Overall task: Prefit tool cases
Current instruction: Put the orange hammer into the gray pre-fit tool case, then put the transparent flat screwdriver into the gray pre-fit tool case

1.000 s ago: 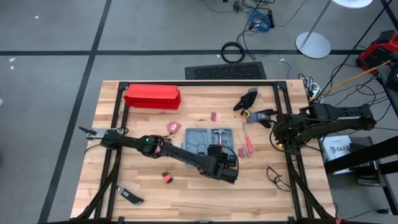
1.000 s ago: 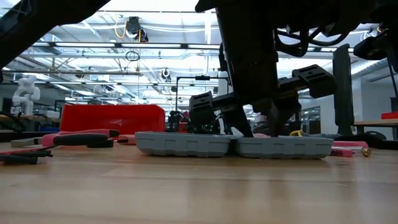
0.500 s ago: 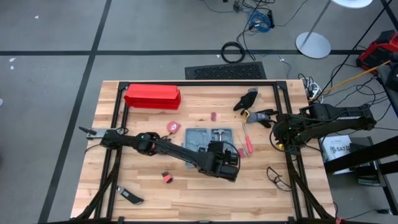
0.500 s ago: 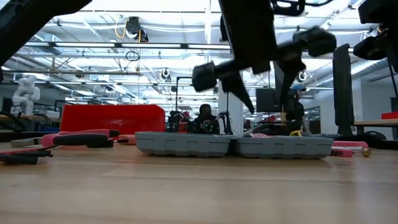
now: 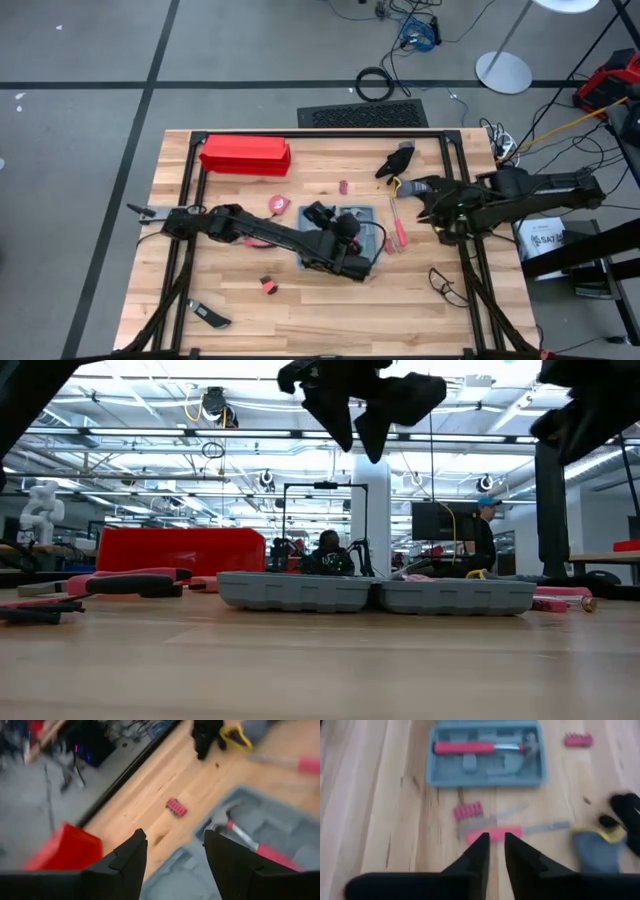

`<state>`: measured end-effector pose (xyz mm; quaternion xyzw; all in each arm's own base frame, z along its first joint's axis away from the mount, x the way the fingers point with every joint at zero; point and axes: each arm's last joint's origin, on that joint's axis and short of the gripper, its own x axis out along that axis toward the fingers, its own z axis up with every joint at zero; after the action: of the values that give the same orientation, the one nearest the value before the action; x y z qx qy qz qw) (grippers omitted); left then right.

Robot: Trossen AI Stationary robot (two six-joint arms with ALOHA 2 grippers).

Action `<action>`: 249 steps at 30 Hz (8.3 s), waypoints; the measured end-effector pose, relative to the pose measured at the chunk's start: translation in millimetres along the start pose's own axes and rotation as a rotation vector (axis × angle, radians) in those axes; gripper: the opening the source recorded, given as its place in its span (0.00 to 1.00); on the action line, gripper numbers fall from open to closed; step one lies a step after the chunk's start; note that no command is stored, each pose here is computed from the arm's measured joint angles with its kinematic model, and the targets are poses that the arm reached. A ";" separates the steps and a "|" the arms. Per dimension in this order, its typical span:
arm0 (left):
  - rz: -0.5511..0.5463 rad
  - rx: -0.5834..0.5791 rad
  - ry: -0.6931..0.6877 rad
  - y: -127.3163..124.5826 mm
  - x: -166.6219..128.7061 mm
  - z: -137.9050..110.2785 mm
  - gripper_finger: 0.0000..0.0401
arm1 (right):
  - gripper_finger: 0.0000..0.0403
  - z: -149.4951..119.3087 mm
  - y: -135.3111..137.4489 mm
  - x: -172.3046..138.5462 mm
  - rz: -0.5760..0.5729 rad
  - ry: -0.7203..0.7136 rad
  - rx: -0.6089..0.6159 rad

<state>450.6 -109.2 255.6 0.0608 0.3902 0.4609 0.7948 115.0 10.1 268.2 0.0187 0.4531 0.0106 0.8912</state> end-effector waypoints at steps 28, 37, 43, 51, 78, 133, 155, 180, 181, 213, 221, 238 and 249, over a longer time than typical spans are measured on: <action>0.192 0.257 0.031 171.1 -4.7 -56.6 0.50 | 0.00 92.0 -50.2 130.9 -0.061 -0.087 -0.075; -0.314 -0.089 -0.182 155.6 19.1 -87.7 0.50 | 0.00 63.7 -61.8 146.6 -0.085 -0.081 0.112; -0.325 0.010 -0.247 133.0 73.5 -77.5 0.50 | 0.00 58.6 -49.0 159.0 -0.132 -0.141 0.171; -0.482 0.075 -0.247 142.0 134.0 -53.9 0.50 | 0.00 57.8 -48.5 170.8 -0.202 -0.135 0.222; -0.727 0.118 -0.165 99.5 156.9 -77.1 0.50 | 0.00 61.6 -30.0 192.1 -0.027 -0.165 0.194; -0.490 0.250 -0.207 136.0 145.2 -63.3 0.50 | 0.07 12.3 -8.0 92.2 -0.096 0.189 0.556; -0.526 0.340 -0.079 138.9 152.3 -82.8 0.50 | 0.27 7.1 -20.3 175.4 -0.178 0.409 0.589; -0.588 0.286 -0.023 105.3 112.0 -99.9 0.50 | 0.00 32.2 -14.7 116.3 -0.184 0.117 0.655; -0.596 0.310 -0.020 102.2 108.0 -102.5 0.50 | 0.00 32.8 -13.3 113.3 -0.174 0.104 0.657; -0.502 -0.032 -0.181 46.7 75.9 -116.4 0.50 | 0.00 67.3 27.0 155.3 -0.019 -0.220 0.932; -0.172 0.110 -0.249 51.1 60.4 -132.3 0.50 | 0.00 68.0 29.3 183.0 0.003 -0.225 1.024; -0.098 0.106 -0.201 57.2 62.5 -142.2 0.50 | 0.00 68.5 35.4 204.1 0.056 -0.164 1.097; -0.127 0.097 -0.215 52.2 52.6 -147.1 0.50 | 0.08 74.3 31.0 202.0 -0.023 -0.080 0.996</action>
<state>329.6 -77.1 148.5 0.1233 0.3274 0.3811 0.8558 294.0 46.5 150.2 0.4373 0.3688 -0.2174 0.7909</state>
